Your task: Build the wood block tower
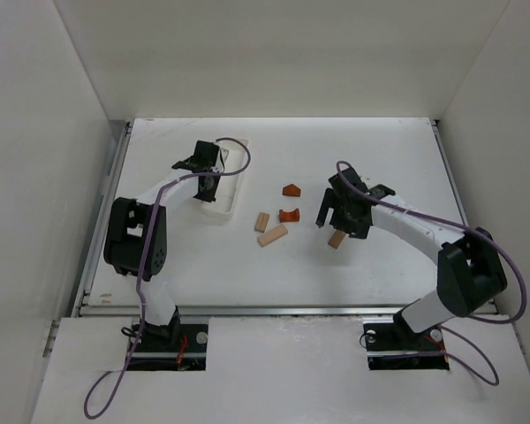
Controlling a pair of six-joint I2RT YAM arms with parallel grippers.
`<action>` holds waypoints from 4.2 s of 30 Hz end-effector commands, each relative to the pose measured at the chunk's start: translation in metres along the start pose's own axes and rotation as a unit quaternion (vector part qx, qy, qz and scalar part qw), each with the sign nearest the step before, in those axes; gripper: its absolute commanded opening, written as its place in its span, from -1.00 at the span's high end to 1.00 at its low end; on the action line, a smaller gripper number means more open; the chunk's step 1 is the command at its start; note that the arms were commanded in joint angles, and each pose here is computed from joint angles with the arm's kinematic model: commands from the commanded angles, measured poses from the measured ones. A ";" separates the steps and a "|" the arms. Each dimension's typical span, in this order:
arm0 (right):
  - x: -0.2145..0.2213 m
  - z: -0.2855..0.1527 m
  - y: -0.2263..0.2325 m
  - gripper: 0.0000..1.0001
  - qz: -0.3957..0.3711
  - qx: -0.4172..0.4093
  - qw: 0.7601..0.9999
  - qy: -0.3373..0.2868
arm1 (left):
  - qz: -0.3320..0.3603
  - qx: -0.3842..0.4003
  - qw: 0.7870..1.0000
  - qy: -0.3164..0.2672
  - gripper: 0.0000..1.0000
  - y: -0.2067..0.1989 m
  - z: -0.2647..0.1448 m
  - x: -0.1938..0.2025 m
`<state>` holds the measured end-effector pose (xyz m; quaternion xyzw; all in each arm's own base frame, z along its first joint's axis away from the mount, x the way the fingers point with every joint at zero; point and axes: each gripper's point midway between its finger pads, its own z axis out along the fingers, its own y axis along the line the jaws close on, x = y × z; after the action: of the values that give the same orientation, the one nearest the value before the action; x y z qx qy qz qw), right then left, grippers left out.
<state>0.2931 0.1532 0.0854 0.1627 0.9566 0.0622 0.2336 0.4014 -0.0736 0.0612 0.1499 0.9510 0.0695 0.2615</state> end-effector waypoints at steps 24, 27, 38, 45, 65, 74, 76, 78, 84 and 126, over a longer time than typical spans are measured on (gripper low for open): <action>-0.006 0.055 -0.011 -0.37 0.005 0.043 0.999 0.022 | 0.011 0.083 0.988 -0.126 -0.28 -0.012 -0.104 -0.048; 0.004 0.061 -0.009 -0.17 -0.010 0.034 0.998 0.048 | 0.023 0.119 0.984 -0.134 -0.28 -0.026 -0.116 -0.052; 0.016 0.062 -0.015 0.17 -0.021 0.026 0.998 0.059 | 0.069 0.196 0.960 -0.188 -0.28 -0.046 -0.156 -0.072; -0.001 0.038 0.005 1.00 -0.081 -0.039 0.996 0.019 | 0.182 0.305 0.913 -0.203 -0.28 -0.080 -0.186 -0.057; -0.020 -0.171 0.099 1.00 -0.374 -0.428 0.715 -0.408 | 0.536 0.388 0.652 -0.368 -0.83 -0.140 -0.297 -0.066; -0.005 -0.189 0.115 1.00 -0.434 -0.424 0.652 -0.455 | 0.593 0.411 0.583 -0.374 -0.95 -0.159 -0.292 -0.053; 0.008 -0.196 0.124 1.00 -0.452 -0.444 0.625 -0.456 | 0.588 0.436 0.572 -0.370 -0.95 -0.174 -0.292 -0.048; 0.011 -0.190 0.130 1.00 -0.454 -0.445 0.626 -0.451 | 0.591 0.446 0.565 -0.363 -0.95 -0.183 -0.293 -0.044; 0.005 -0.182 0.146 1.00 -0.446 -0.437 0.631 -0.460 | 0.587 0.479 0.557 -0.340 -0.80 -0.210 -0.297 -0.028; 0.021 -0.178 0.150 1.00 -0.477 -0.413 0.620 -0.466 | 0.597 0.437 0.596 -0.313 -0.03 -0.224 -0.285 -0.034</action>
<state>0.2370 0.2921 0.2417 -0.4279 0.5593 0.2431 0.6671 0.2303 -0.3135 0.2464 0.7930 0.4471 -0.2693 0.3141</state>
